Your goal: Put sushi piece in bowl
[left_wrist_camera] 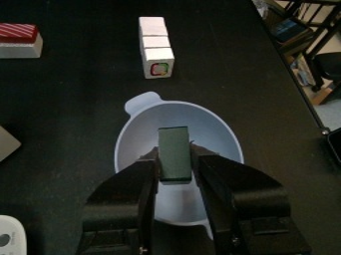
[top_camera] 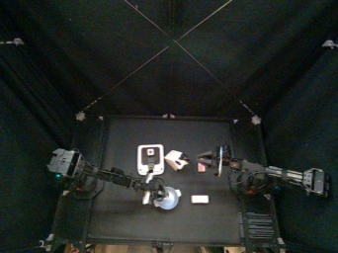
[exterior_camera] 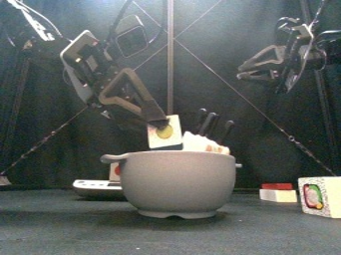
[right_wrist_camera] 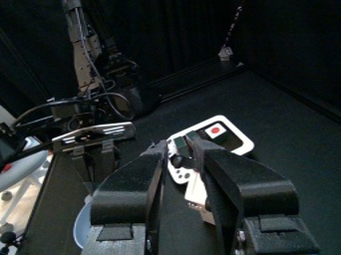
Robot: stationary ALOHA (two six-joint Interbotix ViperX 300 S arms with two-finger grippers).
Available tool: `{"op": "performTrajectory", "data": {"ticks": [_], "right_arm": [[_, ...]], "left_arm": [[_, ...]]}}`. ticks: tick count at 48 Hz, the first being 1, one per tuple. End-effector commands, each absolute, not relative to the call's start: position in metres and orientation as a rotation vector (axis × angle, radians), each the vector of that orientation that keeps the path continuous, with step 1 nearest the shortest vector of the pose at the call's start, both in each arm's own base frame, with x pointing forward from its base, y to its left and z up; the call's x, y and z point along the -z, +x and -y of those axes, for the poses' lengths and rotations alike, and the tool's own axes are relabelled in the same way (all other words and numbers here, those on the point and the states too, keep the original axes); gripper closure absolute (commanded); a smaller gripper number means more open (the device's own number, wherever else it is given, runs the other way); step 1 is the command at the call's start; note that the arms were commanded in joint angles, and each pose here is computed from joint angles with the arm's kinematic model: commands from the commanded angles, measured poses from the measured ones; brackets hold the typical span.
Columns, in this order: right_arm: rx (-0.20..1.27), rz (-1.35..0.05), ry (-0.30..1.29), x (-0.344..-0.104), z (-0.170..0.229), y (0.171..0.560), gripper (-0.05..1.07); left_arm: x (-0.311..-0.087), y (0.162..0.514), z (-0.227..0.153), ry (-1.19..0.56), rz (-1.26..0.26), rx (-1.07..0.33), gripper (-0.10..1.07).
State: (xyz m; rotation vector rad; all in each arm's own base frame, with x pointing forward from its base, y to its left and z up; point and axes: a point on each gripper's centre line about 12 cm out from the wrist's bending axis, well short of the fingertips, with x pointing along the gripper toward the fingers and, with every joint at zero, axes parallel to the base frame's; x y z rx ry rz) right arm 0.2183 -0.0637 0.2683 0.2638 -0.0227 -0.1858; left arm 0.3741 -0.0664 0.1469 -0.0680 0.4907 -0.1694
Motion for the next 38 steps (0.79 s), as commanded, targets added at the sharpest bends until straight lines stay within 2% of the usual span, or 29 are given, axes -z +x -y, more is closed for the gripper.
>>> {"op": "performTrajectory", "data": {"ticks": [1,10,27,33,38], "right_arm": [[0.184,0.039,0.263,-0.273,0.065,0.220,0.34],[0.185,0.036,0.264,-0.272,0.065,0.219,0.34],[0.184,0.038,0.265,-0.272,0.065,0.219,0.34],[0.183,0.036,0.266,-0.272,0.064,0.220,0.34],[0.184,0.038,0.265,-0.272,0.065,0.219,0.34]], "left_arm": [[-0.158,0.380,0.068,-0.076,-0.453,0.171,0.19],[-0.165,0.379,0.068,-0.077,-0.434,0.173,0.18],[-0.200,0.363,0.060,-0.100,-0.349,0.158,0.18],[-0.211,0.360,0.038,-0.191,-0.339,0.066,0.18],[-0.216,0.356,0.009,-0.333,-0.388,-0.068,0.18]]}}
